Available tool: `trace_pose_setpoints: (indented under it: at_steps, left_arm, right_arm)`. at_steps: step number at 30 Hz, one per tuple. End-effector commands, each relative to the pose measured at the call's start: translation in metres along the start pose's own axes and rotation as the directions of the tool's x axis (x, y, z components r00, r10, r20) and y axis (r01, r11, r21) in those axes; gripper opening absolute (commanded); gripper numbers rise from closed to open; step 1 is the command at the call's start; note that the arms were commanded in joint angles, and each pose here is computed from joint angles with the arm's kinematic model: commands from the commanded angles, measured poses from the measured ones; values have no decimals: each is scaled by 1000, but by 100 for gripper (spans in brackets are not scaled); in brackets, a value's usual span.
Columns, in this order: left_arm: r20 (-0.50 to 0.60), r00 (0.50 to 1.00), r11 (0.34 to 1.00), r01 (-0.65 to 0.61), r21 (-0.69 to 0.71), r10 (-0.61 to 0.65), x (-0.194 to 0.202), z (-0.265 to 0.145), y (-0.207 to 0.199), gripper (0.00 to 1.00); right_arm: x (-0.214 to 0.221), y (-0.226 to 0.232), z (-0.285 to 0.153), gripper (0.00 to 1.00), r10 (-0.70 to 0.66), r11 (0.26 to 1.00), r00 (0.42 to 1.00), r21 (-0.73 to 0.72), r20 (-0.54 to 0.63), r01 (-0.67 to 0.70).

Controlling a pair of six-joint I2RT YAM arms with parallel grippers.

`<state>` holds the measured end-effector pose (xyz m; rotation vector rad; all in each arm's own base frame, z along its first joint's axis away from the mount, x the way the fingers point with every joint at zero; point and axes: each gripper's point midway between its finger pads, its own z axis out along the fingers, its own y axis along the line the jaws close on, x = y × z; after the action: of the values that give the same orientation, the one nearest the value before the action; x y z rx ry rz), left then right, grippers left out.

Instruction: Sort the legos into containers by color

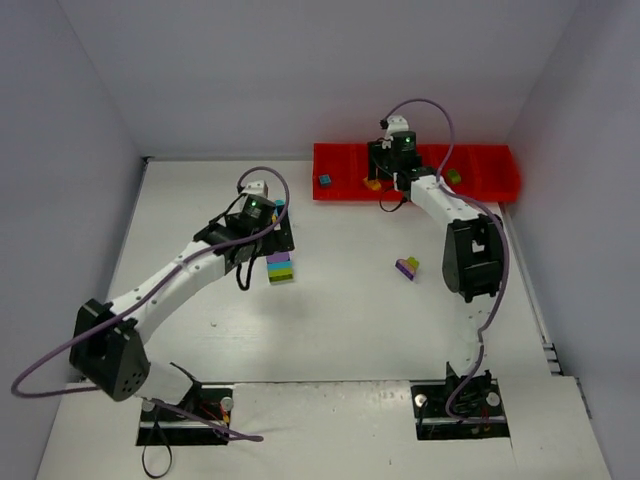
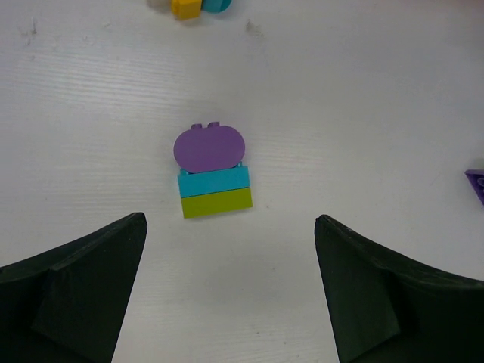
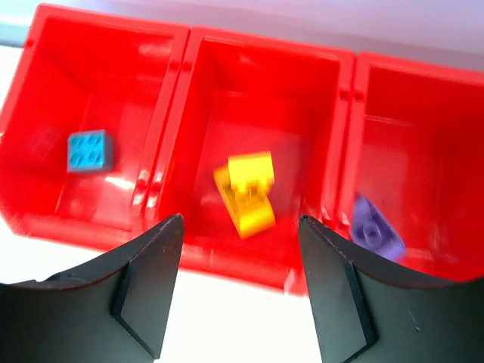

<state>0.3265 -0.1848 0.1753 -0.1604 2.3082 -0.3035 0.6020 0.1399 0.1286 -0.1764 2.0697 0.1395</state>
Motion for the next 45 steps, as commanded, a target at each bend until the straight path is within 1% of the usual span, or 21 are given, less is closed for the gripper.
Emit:
trace_pose_setpoints:
  at_steps: [1,5,6,7,9,16,17,27,30,31,33,34,36,37,38,39,40,41,42,43,45]
  left_arm:
    - [-73,997,994,24,-107,-32,2,6,5,86]
    - [-144,989,990,-11,-143,-10,16,24,5,86]
    - [-159,987,990,-14,-142,-8,18,26,3,86]
    - [-187,982,986,-26,-163,-5,25,34,6,86]
    - [-224,975,982,-34,-184,-9,33,43,7,86]
    - [-291,956,979,-40,-202,-21,54,67,5,86]
    - [-306,952,976,-43,-212,-24,59,72,7,86]
    - [-346,938,972,-49,-229,-34,76,91,8,84]
    - [-335,942,969,-50,-243,-36,78,92,12,67]
    - [-330,944,970,-54,-238,-28,77,92,12,54]
    - [-317,948,970,-65,-234,-13,74,89,12,42]
    - [-300,954,972,-78,-220,8,69,86,10,31]
    - [-271,962,973,-101,-207,42,65,81,7,21]
    - [-231,970,979,-113,-167,72,54,75,0,14]
    - [-213,973,981,-127,-147,94,50,71,-3,10]
    - [-196,973,980,-148,-135,120,50,67,-4,9]
    - [-142,977,980,-174,-93,160,37,59,-12,7]
    - [-119,976,978,-194,-73,185,32,55,-15,3]
    - [-108,970,974,-223,-48,217,35,51,-17,1]
    - [-25,963,964,-267,3,267,17,41,-26,0]
    - [46,950,949,-312,47,310,8,30,-32,0]
  right_arm:
    - [-96,-1,-79,59,17,1000,972,-9,233,-15]
    - [-85,10,-112,59,77,996,968,-71,240,-62]
    - [-69,11,-114,59,82,995,974,-76,211,-67]
    - [-75,12,-128,59,90,994,969,-81,232,-73]
    - [-66,15,-143,59,96,993,970,-88,225,-78]
    - [-42,23,-179,60,126,988,970,-114,207,-104]
    - [-45,24,-187,60,129,987,967,-121,220,-104]
    - [-19,43,-204,60,109,985,977,-155,184,-81]
    - [-14,51,-206,60,97,983,980,-170,173,-68]
    - [-13,55,-206,60,94,981,981,-184,170,-63]
    - [-9,61,-207,60,85,978,984,-202,157,-52]
    - [-8,64,-207,60,81,975,985,-219,154,-46]
    - [-5,71,-207,60,76,969,987,-243,138,-40]
    - [-5,75,-207,60,70,966,989,-256,133,-34]
    - [-3,83,-210,60,66,957,991,-290,118,-29]
    - [-7,88,-212,60,65,951,990,-309,121,-25]
    - [-9,92,-214,61,63,945,991,-327,119,-21]
    - [-7,97,-215,61,60,937,993,-348,103,-21]
    - [-12,109,-220,61,58,916,993,-402,104,-12]
    - [-14,115,-223,61,60,902,993,-431,99,-11]
    - [-11,134,-231,63,63,852,996,-523,63,-21]
